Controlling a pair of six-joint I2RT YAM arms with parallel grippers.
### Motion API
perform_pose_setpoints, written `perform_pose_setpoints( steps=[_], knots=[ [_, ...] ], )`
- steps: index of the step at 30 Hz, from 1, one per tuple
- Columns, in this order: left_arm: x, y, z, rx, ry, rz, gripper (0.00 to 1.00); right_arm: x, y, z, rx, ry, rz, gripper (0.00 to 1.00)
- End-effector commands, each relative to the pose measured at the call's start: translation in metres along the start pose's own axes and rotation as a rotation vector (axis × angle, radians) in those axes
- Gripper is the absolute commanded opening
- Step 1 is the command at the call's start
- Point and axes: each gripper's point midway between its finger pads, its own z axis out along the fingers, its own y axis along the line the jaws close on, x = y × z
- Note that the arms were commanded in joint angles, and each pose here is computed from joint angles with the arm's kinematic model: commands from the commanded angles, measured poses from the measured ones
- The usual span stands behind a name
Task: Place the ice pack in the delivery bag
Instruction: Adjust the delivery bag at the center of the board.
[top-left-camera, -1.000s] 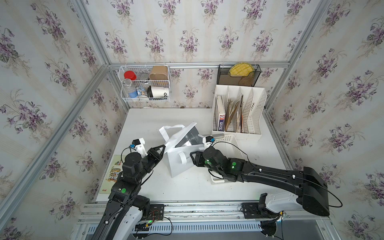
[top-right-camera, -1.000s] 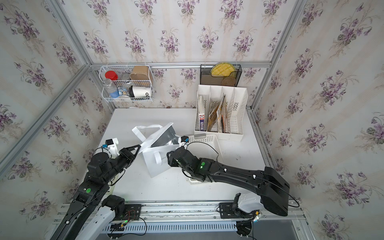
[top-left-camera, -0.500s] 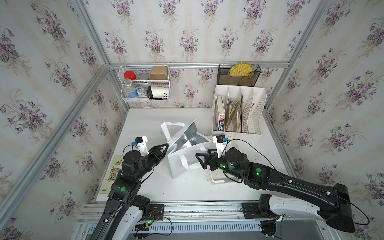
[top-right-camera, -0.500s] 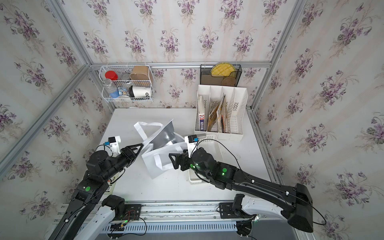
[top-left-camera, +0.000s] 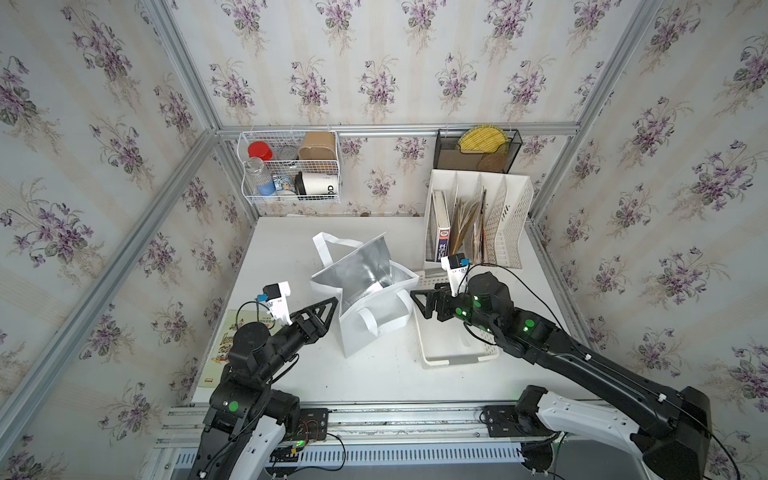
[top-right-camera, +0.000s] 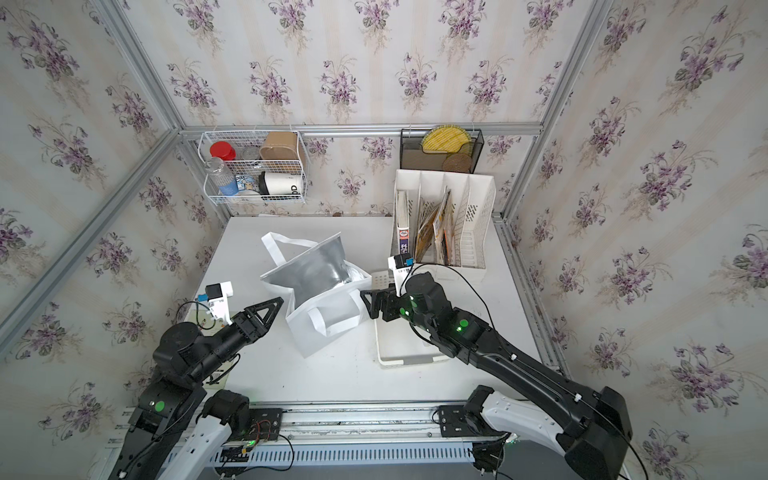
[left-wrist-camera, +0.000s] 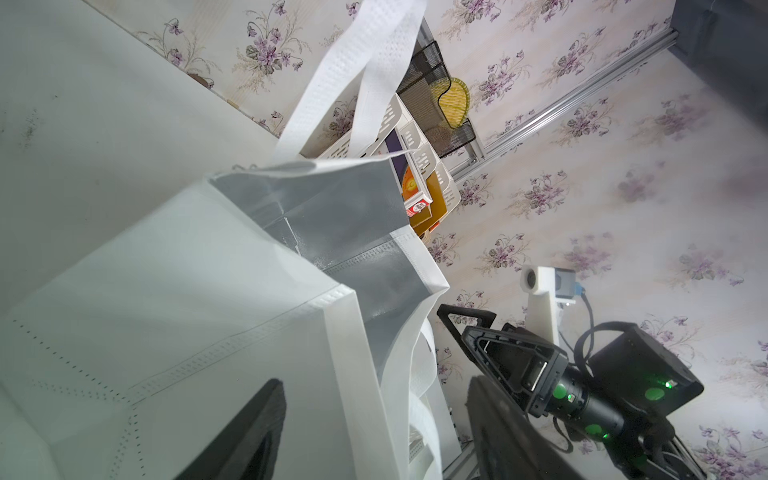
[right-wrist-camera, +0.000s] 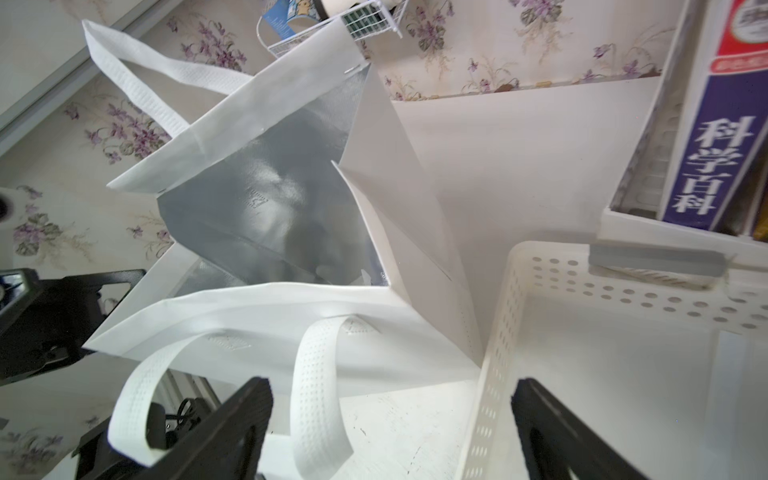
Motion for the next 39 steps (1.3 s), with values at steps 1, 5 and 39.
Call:
perform_pose_setpoints(
  steps=[1,5,39],
  knots=[
    [0.008,-0.003,-0.002,0.048,0.016,0.096,0.75,-0.011,0.028,0.004,-0.183,-0.015,-0.094,0.91],
    [0.018,-0.005,-0.001,0.108,0.034,0.167,0.76,-0.013,0.028,0.017,-0.247,-0.017,-0.136,0.84],
    [0.031,0.038,0.04,0.06,0.051,0.234,0.47,-0.034,-0.005,0.084,-0.106,0.1,0.109,0.28]
  ],
)
